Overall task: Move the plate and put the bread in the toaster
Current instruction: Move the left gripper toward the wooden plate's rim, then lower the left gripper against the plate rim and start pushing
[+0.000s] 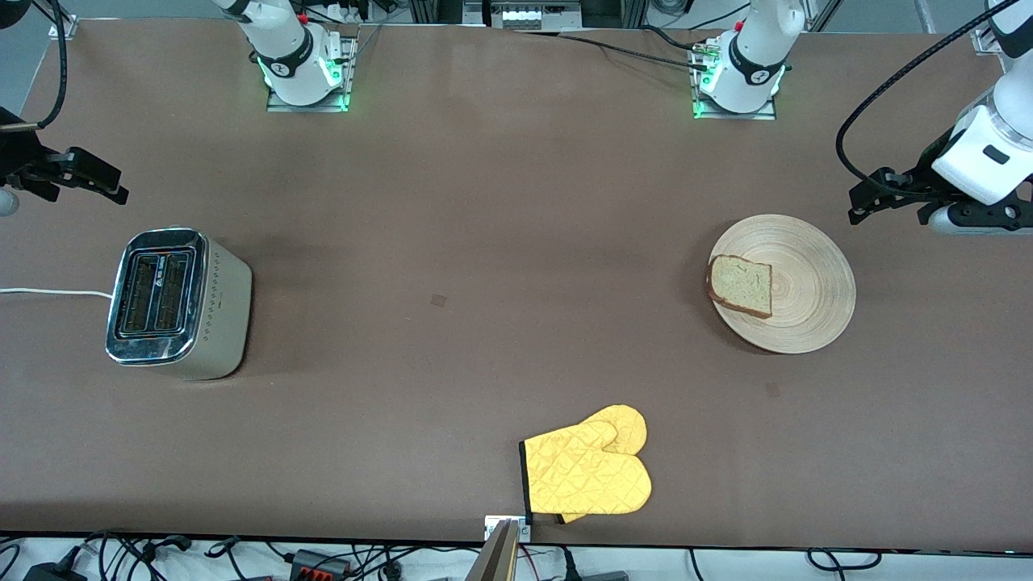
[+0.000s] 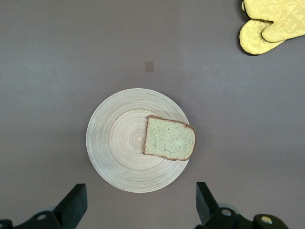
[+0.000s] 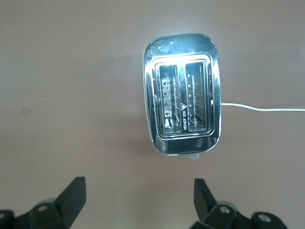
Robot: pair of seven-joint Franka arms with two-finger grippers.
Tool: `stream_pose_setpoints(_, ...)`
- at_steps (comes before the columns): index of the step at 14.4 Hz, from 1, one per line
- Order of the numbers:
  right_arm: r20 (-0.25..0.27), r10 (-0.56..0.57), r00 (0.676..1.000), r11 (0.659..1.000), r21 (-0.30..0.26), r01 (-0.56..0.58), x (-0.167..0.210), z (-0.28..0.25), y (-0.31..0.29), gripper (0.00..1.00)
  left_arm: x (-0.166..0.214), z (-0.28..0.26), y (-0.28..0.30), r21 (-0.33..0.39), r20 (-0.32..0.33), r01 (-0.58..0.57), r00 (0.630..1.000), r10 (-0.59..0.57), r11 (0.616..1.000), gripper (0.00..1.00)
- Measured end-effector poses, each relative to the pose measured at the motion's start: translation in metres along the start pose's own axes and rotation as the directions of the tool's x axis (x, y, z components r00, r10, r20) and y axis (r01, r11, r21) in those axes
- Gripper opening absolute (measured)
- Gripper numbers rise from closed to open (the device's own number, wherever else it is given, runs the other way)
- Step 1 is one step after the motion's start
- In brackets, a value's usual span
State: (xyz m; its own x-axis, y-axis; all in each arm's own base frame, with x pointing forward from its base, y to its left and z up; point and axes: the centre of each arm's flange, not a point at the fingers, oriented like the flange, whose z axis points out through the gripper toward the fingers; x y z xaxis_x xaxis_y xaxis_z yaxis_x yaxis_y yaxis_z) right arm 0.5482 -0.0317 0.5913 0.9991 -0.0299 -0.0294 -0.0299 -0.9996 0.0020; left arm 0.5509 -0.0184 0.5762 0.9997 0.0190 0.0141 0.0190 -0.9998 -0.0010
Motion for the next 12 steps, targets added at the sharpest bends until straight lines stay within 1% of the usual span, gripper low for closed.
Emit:
stream_pose_setpoints(2, 0.006, -0.002, 1.000, 1.000, 0.000, 0.002, 0.001, 0.003, -0.001, 1.00, 0.005, 0.016, -0.004, -0.006, 0.039, 0.009, 0.999, -0.009, 1.000, 1.00)
stream_pose_setpoints(3, 0.006, -0.002, 1.000, 1.000, 0.000, 0.002, 0.001, 0.003, -0.001, 1.00, 0.009, 0.028, -0.011, -0.027, 0.068, 0.030, 0.997, -0.028, 0.999, 1.00)
stream_pose_setpoints(5, 0.004, -0.002, 1.000, 1.000, 0.000, 0.002, 0.001, 0.003, -0.001, 1.00, 0.018, 0.055, -0.048, -0.072, 0.124, 0.099, 0.988, -0.090, 0.992, 1.00)
stream_pose_setpoints(7, 0.004, -0.002, 1.000, 1.000, 0.000, 0.002, 0.002, 0.003, -0.001, 1.00, 0.023, 0.085, -0.098, -0.120, 0.172, 0.097, 0.982, -0.075, 0.988, 1.00)
stream_pose_setpoints(9, 0.007, -0.002, 1.000, 1.000, 0.000, 0.002, 0.003, 0.006, -0.001, 1.00, 0.026, 0.114, -0.144, -0.213, 0.203, 0.071, 0.979, -0.027, 0.974, 1.00)
stream_pose_setpoints(11, 0.014, -0.002, 1.000, 1.000, 0.000, 0.002, 0.006, 0.012, -0.001, 1.00, 0.022, 0.154, -0.187, -0.328, 0.256, 0.083, 0.967, 0.004, 0.941, 1.00)
stream_pose_setpoints(12, 0.018, -0.002, 1.000, 1.000, 0.000, 0.002, 0.008, 0.015, -0.001, 1.00, 0.019, 0.178, -0.207, -0.387, 0.283, 0.097, 0.959, 0.018, 0.917, 1.00)
